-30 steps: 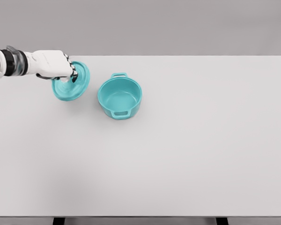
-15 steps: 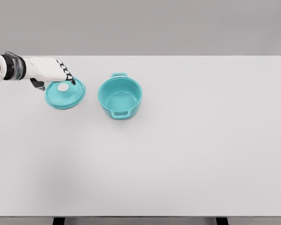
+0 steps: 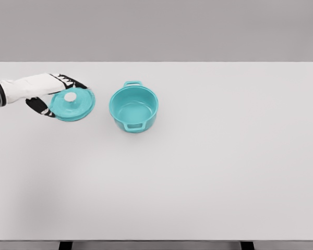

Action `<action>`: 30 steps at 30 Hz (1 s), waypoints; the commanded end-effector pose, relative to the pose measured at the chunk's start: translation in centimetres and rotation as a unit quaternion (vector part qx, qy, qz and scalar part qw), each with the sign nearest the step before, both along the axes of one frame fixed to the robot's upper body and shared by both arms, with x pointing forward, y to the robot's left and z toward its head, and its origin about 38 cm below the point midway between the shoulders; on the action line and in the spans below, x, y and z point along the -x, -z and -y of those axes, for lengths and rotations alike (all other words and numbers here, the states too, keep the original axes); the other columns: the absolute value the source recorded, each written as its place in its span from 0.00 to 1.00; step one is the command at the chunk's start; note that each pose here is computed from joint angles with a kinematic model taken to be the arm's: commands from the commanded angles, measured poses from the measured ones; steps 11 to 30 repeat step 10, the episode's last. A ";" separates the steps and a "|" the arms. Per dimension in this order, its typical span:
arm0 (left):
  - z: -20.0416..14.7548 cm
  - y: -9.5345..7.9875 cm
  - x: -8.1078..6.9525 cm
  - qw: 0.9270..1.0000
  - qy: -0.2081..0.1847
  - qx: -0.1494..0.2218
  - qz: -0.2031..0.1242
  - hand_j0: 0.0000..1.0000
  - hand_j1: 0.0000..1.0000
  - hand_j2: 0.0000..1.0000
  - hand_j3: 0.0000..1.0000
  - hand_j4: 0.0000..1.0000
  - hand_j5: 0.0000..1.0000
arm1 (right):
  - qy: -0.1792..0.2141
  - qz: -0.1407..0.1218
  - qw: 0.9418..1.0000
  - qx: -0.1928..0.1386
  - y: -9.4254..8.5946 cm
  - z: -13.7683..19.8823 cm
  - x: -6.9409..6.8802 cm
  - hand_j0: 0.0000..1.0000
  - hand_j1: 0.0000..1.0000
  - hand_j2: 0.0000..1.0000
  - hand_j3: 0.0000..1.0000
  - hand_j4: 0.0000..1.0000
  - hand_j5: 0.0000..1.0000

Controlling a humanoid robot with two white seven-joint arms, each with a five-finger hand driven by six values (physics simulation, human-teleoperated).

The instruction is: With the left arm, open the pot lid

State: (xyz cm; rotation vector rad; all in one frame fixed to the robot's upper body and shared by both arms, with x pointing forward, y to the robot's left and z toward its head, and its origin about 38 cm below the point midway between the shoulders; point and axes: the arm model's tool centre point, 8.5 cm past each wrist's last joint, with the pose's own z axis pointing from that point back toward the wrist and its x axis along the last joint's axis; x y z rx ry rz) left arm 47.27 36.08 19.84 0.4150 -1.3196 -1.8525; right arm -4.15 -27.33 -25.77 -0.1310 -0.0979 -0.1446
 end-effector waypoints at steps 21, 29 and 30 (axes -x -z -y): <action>-6.5 -1.0 2.3 0.989 -0.101 0.105 0.037 1.00 1.00 1.00 1.00 1.00 1.00 | 0.001 0.000 1.000 0.000 0.0 0.0 0.0 1.00 1.00 1.00 1.00 1.00 1.00; -6.5 -1.0 2.3 0.989 -0.101 0.105 0.037 1.00 1.00 1.00 1.00 1.00 1.00 | 0.001 0.000 1.000 0.000 0.0 0.0 0.0 1.00 1.00 1.00 1.00 1.00 1.00; -6.5 -1.0 2.3 0.989 -0.101 0.105 0.037 1.00 1.00 1.00 1.00 1.00 1.00 | 0.001 0.000 1.000 0.000 0.0 0.0 0.0 1.00 1.00 1.00 1.00 1.00 1.00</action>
